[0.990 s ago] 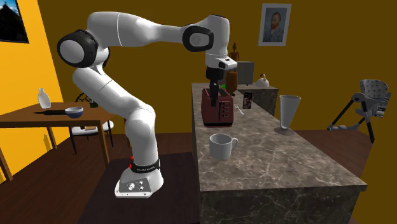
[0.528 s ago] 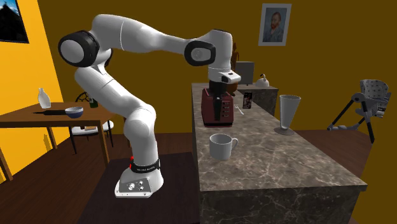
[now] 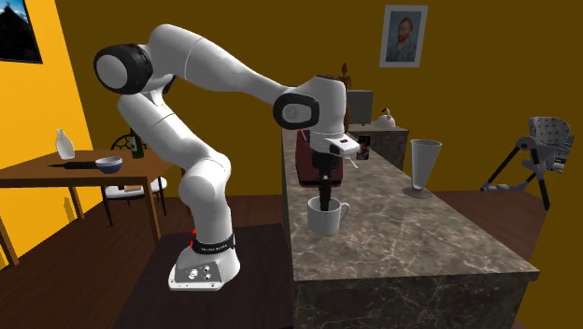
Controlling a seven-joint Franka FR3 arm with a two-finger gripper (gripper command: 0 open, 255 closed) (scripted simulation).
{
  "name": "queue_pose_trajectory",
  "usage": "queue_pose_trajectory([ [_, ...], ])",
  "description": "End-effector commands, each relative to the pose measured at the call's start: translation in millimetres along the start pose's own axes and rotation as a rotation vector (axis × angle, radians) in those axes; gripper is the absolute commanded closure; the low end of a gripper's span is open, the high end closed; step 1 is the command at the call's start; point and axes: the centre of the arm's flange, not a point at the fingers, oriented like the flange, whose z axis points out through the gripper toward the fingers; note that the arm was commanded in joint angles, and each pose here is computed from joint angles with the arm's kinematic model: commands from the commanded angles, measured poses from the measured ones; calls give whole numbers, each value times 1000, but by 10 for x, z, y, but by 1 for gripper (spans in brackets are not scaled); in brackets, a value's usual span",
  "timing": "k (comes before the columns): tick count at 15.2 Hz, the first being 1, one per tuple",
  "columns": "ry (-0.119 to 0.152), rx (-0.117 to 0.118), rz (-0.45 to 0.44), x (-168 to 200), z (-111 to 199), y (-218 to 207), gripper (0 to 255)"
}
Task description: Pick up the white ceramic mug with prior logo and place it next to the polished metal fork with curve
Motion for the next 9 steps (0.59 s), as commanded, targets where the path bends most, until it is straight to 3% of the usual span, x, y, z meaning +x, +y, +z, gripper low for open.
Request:
queue_pose_trajectory([
  [1,4,-6,4,18,115,58,0],
  [9,4,-6,4,20,462,60,0],
])
